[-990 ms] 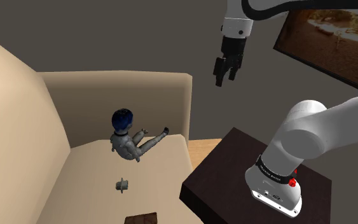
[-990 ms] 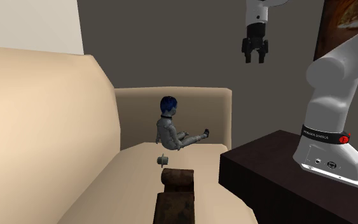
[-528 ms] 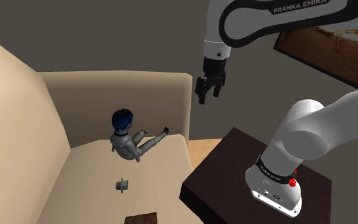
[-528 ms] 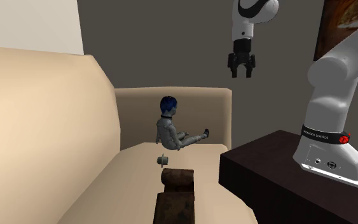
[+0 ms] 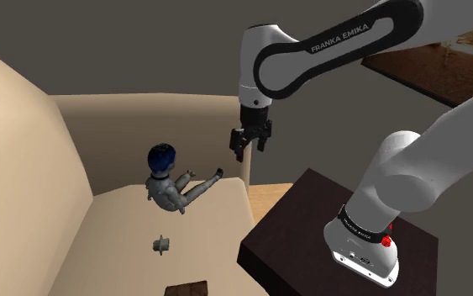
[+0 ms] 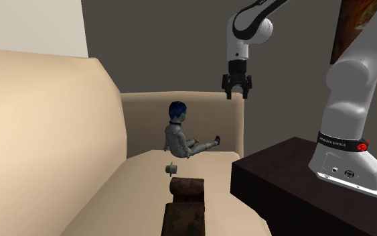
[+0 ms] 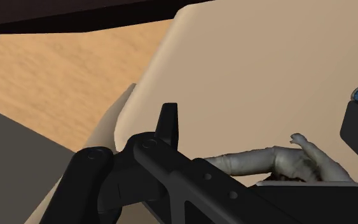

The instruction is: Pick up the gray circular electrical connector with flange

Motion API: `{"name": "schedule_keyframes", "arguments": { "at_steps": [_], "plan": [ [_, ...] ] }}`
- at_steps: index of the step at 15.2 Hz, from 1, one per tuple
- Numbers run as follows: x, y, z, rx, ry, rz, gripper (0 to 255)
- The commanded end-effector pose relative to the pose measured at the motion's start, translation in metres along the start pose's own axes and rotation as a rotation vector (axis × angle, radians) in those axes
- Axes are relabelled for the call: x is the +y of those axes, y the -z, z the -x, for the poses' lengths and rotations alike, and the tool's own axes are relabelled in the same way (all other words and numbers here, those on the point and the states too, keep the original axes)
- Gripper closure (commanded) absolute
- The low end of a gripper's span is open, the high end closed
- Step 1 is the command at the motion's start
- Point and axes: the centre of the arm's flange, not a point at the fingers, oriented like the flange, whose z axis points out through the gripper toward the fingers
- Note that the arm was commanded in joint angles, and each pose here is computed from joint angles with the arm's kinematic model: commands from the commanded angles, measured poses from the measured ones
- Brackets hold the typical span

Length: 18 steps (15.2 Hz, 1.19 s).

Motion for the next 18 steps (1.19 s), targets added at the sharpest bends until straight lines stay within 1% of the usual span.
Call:
{"name": "schedule_keyframes", "arguments": {
  "at_steps": [1, 18],
  "plan": [
    [-0.018, -0.019, -0.009, -0.006, -0.005, -0.007, 0],
    [-0.16, -0.174, -0.081, -0.061, -0.038, -0.06, 0]
  ]
}}
